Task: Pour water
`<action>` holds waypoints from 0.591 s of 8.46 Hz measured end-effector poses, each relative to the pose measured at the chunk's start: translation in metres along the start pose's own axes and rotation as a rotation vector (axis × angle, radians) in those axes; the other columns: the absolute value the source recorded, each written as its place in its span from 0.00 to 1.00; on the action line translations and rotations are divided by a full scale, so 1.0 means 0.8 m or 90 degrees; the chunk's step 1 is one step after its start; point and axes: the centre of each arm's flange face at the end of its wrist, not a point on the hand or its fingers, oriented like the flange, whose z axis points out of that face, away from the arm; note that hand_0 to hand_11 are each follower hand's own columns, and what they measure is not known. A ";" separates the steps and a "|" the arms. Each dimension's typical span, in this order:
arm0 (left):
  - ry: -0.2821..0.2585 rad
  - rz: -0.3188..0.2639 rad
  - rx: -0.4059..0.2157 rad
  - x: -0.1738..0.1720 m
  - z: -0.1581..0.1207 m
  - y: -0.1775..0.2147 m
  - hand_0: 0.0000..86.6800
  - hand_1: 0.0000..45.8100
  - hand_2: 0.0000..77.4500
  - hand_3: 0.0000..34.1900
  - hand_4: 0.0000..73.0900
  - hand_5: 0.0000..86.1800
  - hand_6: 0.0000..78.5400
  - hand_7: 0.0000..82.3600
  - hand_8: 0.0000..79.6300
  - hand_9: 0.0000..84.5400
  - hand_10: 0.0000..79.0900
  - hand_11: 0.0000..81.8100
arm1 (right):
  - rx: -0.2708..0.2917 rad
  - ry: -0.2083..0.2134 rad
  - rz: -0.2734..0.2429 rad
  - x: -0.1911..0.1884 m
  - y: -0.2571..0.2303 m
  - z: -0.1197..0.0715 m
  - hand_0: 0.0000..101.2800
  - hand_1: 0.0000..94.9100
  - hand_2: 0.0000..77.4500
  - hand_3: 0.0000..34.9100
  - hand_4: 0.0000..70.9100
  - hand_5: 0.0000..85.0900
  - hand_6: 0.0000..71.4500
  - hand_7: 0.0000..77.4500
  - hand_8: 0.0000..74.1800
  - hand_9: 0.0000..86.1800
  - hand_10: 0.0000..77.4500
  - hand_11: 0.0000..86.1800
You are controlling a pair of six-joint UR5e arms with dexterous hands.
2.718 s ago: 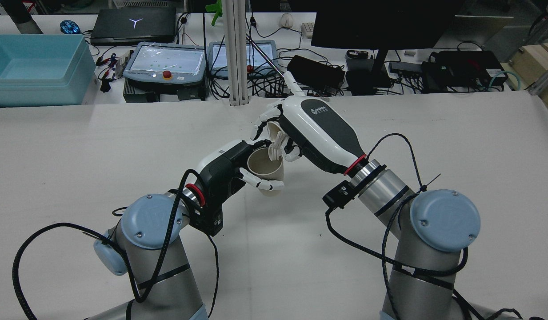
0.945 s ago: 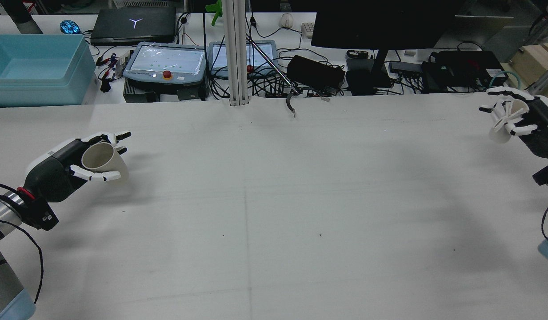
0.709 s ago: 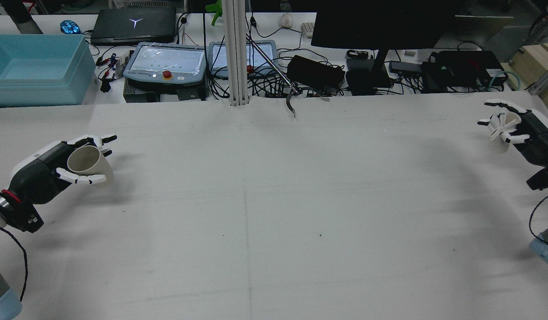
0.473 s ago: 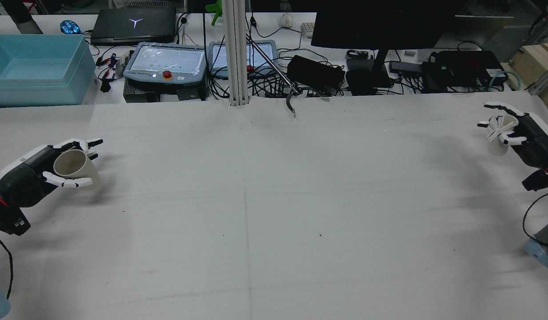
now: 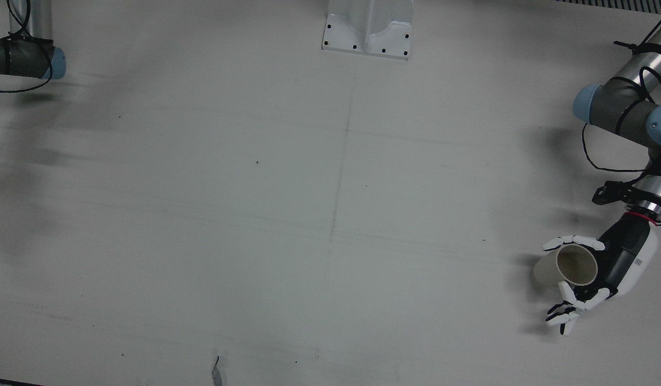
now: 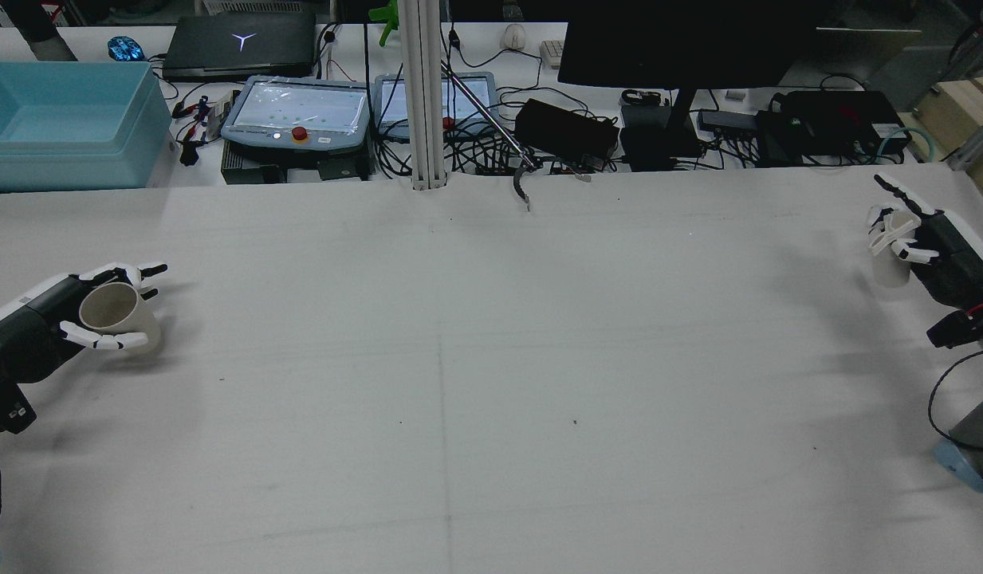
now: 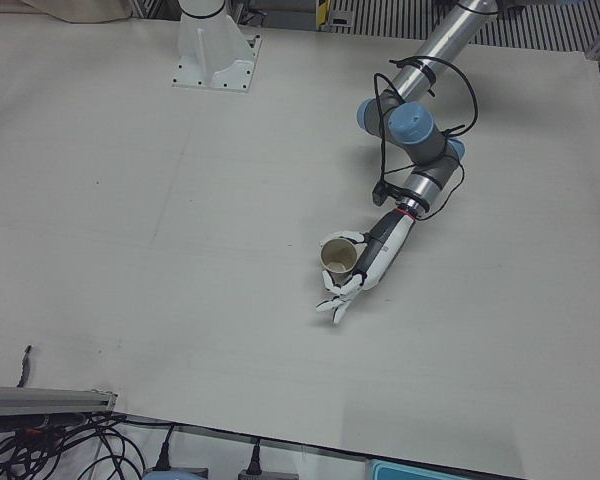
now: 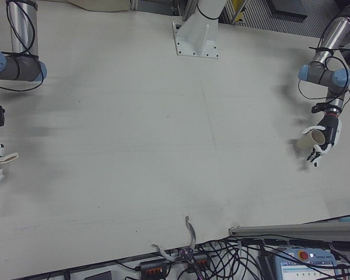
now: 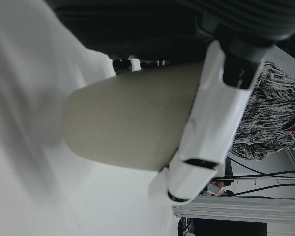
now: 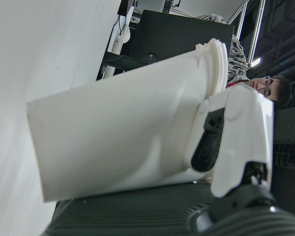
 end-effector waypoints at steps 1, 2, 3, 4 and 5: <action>-0.001 0.004 0.003 0.000 -0.002 -0.007 0.93 0.67 0.35 0.00 0.31 0.70 0.19 0.18 0.07 0.01 0.09 0.19 | -0.001 -0.001 0.002 0.001 0.002 0.002 0.55 0.34 1.00 0.32 0.08 0.10 0.51 0.68 0.72 0.72 0.00 0.01; 0.000 0.011 0.004 0.000 -0.003 -0.011 0.92 0.67 0.35 0.00 0.31 0.70 0.19 0.19 0.07 0.01 0.09 0.19 | -0.003 -0.001 0.004 0.001 0.004 0.003 0.52 0.18 1.00 0.42 0.00 0.06 0.11 0.39 0.68 0.68 0.00 0.01; 0.001 0.017 0.003 0.001 -0.003 -0.013 0.92 0.67 0.35 0.00 0.31 0.70 0.19 0.19 0.07 0.01 0.09 0.19 | -0.005 -0.002 0.006 0.001 0.005 0.004 0.52 0.20 1.00 0.42 0.00 0.06 0.11 0.39 0.68 0.68 0.00 0.01; 0.000 0.023 0.002 -0.001 -0.004 -0.016 0.92 0.68 0.32 0.00 0.31 0.70 0.19 0.15 0.07 0.01 0.09 0.17 | -0.006 -0.003 0.008 0.001 0.007 0.005 0.52 0.20 1.00 0.42 0.00 0.06 0.11 0.39 0.68 0.68 0.00 0.01; -0.001 0.026 0.003 -0.002 -0.004 -0.019 0.92 0.74 0.23 0.00 0.31 0.70 0.17 0.14 0.05 0.01 0.05 0.11 | -0.007 -0.004 0.009 0.000 0.008 0.006 0.52 0.21 0.78 0.50 0.00 0.06 0.01 0.02 0.40 0.47 0.00 0.01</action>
